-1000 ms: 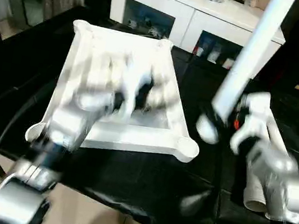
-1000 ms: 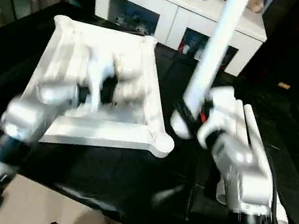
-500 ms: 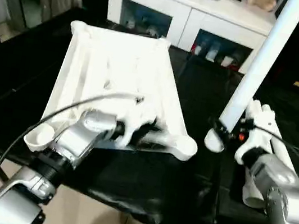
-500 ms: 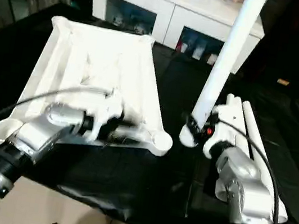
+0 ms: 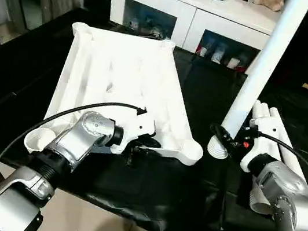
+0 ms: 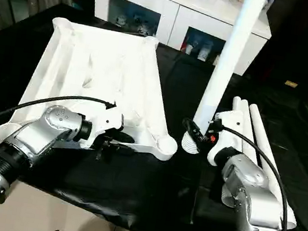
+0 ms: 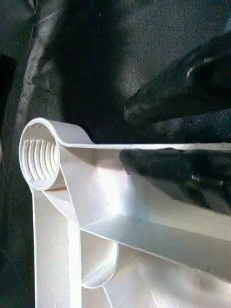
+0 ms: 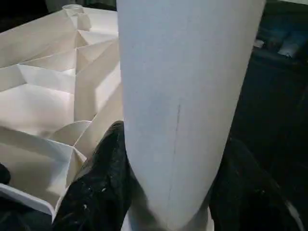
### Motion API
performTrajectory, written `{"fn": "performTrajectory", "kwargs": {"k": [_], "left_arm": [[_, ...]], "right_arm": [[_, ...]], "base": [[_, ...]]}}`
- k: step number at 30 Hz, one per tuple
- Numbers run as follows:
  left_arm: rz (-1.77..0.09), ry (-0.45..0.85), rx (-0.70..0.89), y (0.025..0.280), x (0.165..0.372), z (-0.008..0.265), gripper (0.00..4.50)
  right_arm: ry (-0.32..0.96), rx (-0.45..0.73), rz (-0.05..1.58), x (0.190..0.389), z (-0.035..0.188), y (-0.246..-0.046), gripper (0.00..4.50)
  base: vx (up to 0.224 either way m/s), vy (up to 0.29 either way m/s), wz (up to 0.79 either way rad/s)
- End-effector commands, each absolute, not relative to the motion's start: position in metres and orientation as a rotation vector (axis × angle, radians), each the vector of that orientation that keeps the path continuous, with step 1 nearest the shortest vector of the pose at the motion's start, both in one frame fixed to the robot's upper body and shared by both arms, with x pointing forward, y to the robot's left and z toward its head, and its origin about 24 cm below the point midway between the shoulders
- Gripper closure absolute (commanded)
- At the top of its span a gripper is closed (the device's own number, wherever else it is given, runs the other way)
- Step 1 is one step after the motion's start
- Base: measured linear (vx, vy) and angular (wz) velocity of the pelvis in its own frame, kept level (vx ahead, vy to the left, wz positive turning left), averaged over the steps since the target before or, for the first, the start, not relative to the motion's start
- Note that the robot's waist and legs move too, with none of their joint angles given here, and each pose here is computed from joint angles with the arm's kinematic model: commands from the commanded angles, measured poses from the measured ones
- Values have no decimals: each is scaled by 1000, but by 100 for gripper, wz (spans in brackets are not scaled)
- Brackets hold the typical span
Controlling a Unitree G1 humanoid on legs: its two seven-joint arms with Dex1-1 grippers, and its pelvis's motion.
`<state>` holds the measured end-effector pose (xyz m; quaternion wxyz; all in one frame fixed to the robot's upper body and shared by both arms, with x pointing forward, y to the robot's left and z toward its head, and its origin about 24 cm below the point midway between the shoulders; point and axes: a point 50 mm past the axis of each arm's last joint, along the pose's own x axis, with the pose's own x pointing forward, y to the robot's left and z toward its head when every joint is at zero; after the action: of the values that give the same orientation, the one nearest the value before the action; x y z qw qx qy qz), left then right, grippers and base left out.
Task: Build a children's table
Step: Pick table leg
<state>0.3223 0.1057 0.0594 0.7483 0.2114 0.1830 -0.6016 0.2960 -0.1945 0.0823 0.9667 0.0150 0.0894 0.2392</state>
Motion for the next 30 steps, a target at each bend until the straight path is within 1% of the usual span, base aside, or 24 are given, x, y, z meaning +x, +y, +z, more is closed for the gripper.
{"fn": "performTrajectory", "kwargs": {"k": [1, 5, 7, 8, 11, 20, 21, 22, 24, 25, 26, 30], "left_arm": [[-1317, 431, 485, 109, 324, 59, 376], [-1330, 478, 526, 116, 325, 56, 415], [-1335, 503, 548, 120, 325, 55, 421], [-1336, 510, 556, 121, 325, 54, 438], [-1335, 528, 576, 123, 325, 53, 449], [-1367, 583, 653, 126, 322, 46, 450], [-1354, 587, 635, 126, 323, 46, 422], [-1345, 585, 613, 125, 324, 47, 406], [-1334, 581, 594, 123, 326, 48, 386], [-1326, 570, 606, 123, 327, 49, 386], [-1320, 566, 610, 123, 328, 49, 375], [-1303, 552, 601, 123, 331, 51, 373]], "right_arm": [[160, 2, 496, 295, 88, -196, 264], [163, -6, 515, 296, 89, -196, 264], [163, -10, 526, 296, 89, -196, 264], [163, -11, 529, 296, 89, -196, 264], [164, -14, 549, 296, 90, -195, 264], [172, -24, 600, 295, 92, -194, 264], [172, -25, 602, 295, 92, -194, 264], [172, -26, 603, 295, 92, -195, 264], [170, -27, 605, 295, 93, -195, 264], [169, -26, 606, 295, 94, -195, 264], [168, -26, 606, 295, 94, -195, 264], [161, -18, 620, 297, 96, -193, 264]], "base": [[0, 0, 0], [0, 0, 0], [0, 0, 0], [0, 0, 0], [0, 0, 0], [0, 0, 0], [0, 0, 0], [0, 0, 0], [0, 0, 0], [0, 0, 0], [0, 0, 0], [0, 0, 0]]}}
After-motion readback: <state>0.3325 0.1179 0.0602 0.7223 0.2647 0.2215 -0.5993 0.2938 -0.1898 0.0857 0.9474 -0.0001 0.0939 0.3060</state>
